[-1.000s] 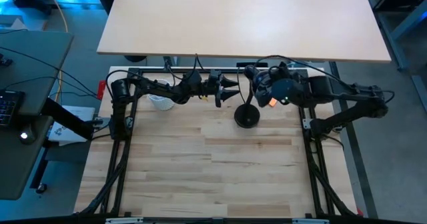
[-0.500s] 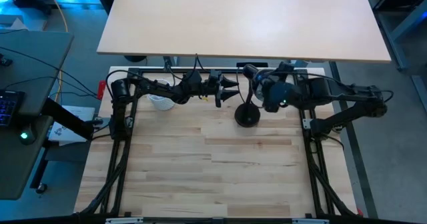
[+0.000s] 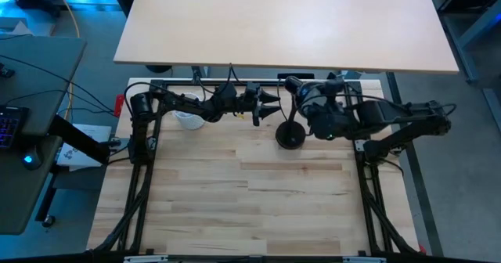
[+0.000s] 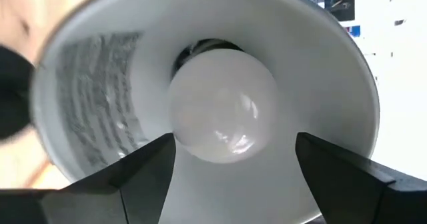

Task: Screw lightbulb
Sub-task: Remove the light bulb from the desk lamp

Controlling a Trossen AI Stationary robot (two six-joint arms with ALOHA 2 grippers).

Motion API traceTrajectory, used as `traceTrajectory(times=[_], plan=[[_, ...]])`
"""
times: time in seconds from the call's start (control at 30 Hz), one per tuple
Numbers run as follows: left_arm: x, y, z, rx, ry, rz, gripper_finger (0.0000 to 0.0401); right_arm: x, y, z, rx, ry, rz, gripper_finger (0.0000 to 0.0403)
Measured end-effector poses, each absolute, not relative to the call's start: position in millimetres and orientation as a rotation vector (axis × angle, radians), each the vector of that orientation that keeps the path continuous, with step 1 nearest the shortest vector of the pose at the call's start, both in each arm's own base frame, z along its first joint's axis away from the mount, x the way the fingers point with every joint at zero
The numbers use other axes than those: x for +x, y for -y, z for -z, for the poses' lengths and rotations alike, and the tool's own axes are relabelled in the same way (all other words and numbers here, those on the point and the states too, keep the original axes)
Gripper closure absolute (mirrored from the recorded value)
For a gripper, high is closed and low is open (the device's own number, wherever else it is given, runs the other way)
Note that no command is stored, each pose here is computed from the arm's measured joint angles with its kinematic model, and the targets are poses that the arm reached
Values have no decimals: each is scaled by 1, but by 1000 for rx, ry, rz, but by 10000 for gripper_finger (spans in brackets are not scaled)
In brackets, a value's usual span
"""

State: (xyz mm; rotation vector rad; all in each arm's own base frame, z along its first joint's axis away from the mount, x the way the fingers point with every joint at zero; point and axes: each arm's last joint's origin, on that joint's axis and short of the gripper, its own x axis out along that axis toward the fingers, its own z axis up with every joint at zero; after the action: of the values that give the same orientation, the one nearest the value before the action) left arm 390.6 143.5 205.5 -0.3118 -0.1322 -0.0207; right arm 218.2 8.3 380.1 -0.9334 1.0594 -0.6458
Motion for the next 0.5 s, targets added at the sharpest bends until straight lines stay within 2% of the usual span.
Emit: traceTrajectory(times=[0.23,0.5], plan=[[391,-144,-206,-312,133,21,172,215,-16,-378,-720,-959,725,96],[391,-144,-206,-312,133,21,172,210,-17,-374,-284,-863,798,96]])
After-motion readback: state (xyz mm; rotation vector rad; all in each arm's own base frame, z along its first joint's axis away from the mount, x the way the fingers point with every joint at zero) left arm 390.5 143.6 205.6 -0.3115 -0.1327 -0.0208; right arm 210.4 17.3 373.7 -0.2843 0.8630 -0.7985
